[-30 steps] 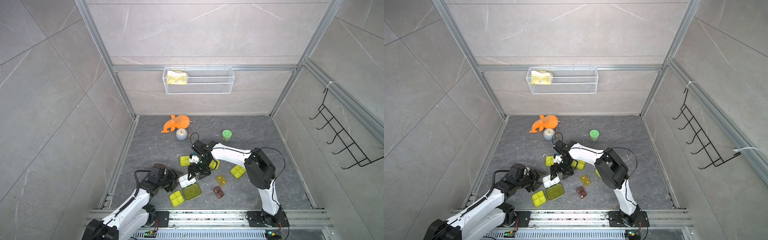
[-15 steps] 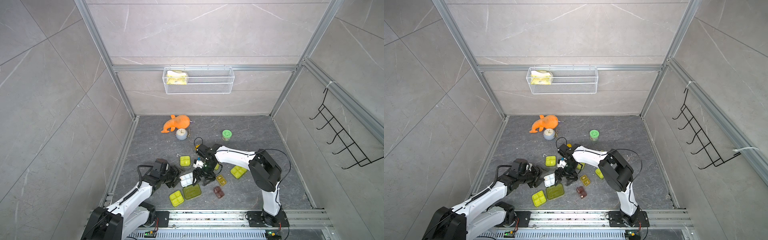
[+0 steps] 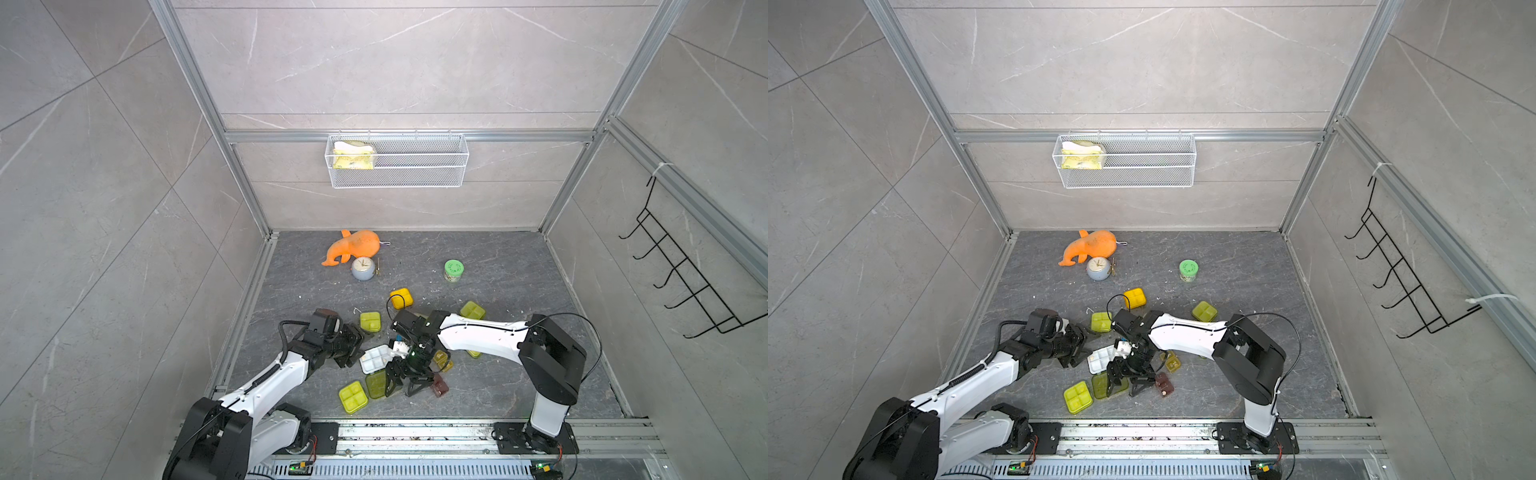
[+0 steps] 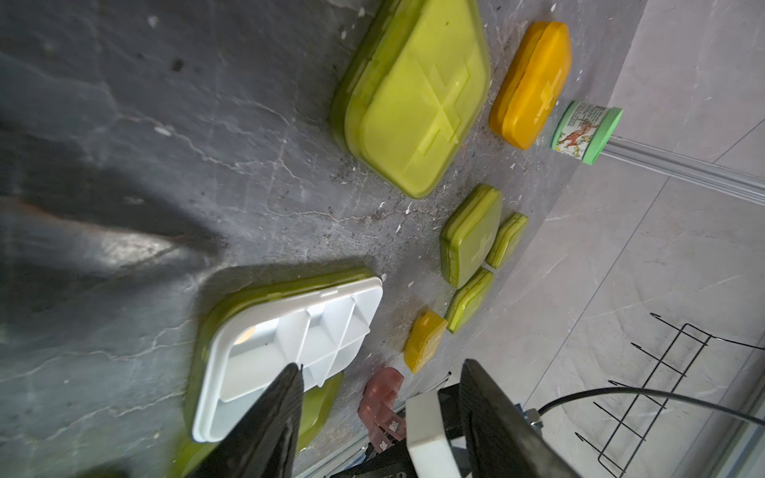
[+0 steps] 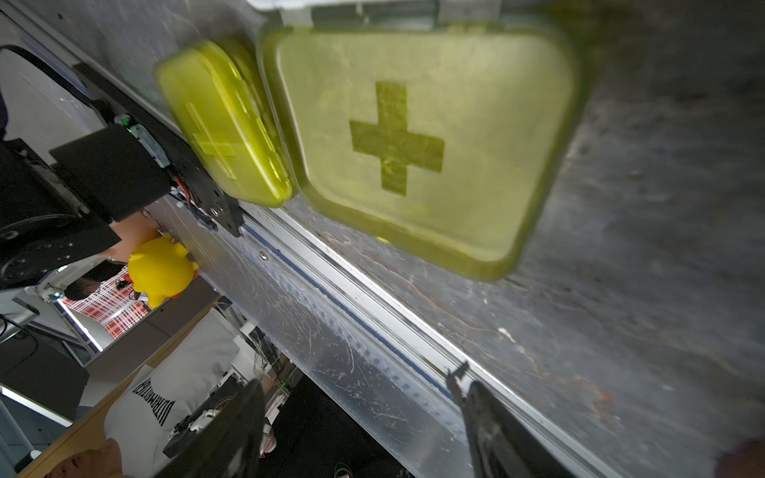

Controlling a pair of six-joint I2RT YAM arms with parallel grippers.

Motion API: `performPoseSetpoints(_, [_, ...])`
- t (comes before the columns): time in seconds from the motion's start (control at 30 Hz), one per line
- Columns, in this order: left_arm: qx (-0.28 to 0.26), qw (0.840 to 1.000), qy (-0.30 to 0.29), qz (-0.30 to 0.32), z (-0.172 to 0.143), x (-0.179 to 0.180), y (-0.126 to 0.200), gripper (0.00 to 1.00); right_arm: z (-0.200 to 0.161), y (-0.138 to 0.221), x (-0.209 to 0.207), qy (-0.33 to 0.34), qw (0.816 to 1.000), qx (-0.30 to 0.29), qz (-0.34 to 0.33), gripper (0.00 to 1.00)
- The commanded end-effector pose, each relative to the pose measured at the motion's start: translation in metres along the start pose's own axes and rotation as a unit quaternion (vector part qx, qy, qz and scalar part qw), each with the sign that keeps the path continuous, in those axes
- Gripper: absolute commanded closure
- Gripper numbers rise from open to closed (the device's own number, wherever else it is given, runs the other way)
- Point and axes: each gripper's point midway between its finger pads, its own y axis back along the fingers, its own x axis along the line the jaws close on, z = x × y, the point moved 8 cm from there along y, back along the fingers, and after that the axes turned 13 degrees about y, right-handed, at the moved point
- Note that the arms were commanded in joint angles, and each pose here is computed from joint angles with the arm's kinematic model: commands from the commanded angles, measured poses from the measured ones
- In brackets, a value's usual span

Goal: Close pillboxes
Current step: Adjust the pillbox at the center of the board.

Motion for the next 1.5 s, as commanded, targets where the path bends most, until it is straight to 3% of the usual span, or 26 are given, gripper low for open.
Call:
performPoseSetpoints(0.0, [0.014,0.999,-0.034,-0.023,-0.003,-0.019,0.003,0.38,0.005,-0.013,-0.004,-0.009,1.0,0.002,0.007,0.24])
performPoseSetpoints(0.5, [0.024,0.999,-0.034,-0.009,-0.004,-0.012,0.002,0.38,0.031,-0.041,-0.02,-0.012,1.0,0.002,-0.023,0.23])
performPoseSetpoints(0.97, [0.011,0.998,-0.055,-0.017,-0.004,-0.008,0.009,0.37,0.058,-0.014,-0.026,0.001,0.999,-0.022,-0.045,0.23])
performPoseSetpoints(1.47, [0.012,0.999,-0.048,-0.017,-0.003,0.005,0.005,0.38,0.072,0.005,-0.033,-0.009,0.998,-0.054,-0.019,0.22])
